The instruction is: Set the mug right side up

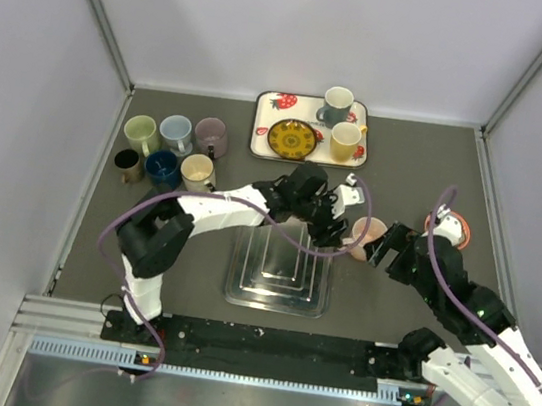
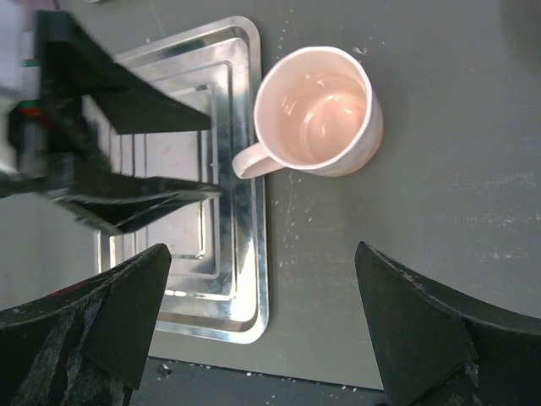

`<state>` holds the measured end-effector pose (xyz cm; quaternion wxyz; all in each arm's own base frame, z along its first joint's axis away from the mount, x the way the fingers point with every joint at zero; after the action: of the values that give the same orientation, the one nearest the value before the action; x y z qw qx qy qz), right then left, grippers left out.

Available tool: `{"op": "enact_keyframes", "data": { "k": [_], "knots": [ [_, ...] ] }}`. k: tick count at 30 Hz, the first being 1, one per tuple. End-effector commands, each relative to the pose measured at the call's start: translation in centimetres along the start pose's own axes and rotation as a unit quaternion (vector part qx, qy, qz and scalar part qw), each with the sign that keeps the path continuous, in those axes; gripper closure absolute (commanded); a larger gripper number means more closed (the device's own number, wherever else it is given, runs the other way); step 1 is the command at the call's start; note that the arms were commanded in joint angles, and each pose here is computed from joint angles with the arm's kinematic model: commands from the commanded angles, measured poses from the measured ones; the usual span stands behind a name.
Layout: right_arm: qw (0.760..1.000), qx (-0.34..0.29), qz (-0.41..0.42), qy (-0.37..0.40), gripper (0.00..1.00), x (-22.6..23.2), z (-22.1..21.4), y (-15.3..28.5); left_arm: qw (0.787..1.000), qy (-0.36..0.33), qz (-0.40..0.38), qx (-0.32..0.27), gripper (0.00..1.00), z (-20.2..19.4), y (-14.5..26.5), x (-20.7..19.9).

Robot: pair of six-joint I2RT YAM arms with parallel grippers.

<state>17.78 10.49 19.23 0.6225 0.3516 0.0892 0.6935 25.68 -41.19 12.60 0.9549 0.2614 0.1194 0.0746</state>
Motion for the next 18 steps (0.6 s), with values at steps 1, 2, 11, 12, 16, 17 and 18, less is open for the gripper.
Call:
{"op": "enact_keyframes", "data": {
  "k": [1, 2, 11, 12, 16, 17, 18],
  "knots": [
    [0.999, -0.006, 0.037, -0.006, 0.09, 1.6, 1.4, 1.7, 0.997, -0.068, -0.018, -0.034, 0.38, 2.9, -2.0, 0.4],
    [0.999, -0.006, 0.038, -0.004, 0.09, 1.7, 1.4, 1.7, 0.996, -0.074, -0.02, -0.039, 0.38, 3.5, -2.3, 0.5],
    [0.999, -0.005, 0.041, 0.006, 0.09, 1.5, 1.4, 2.2, 0.996, -0.085, -0.028, -0.027, 0.48, 3.0, -5.8, 1.1],
    [0.999, -0.004, 0.042, 0.004, 0.09, 1.5, 1.3, 2.2, 0.996, -0.085, -0.028, -0.025, 0.49, 2.9, -5.9, 1.1],
    [0.999, -0.002, 0.044, 0.003, 0.09, 1.4, 1.0, 2.3, 0.996, -0.083, -0.029, -0.016, 0.57, 2.3, -6.5, 1.1],
    [0.999, -0.003, 0.045, 0.001, 0.09, 1.3, 1.0, 2.3, 0.996, -0.082, -0.028, -0.015, 0.58, 2.2, -6.5, 1.2],
    [0.999, -0.003, 0.043, 0.001, 0.09, 1.3, 0.9, 2.2, 0.996, -0.08, -0.03, -0.01, 0.58, 1.8, -6.6, 1.1]
  ]
}}
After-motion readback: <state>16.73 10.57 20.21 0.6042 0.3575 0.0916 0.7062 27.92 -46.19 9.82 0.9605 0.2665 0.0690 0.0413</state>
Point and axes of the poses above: each gripper's point midway between its finger pads, its own y axis back along the fingers, its own x axis along the line the jaws close on, z = x × y, the point moved 1 cm from there along y, back along the fingers, and after that the axes turned 4 degrees about y, right-handed, at the moved point
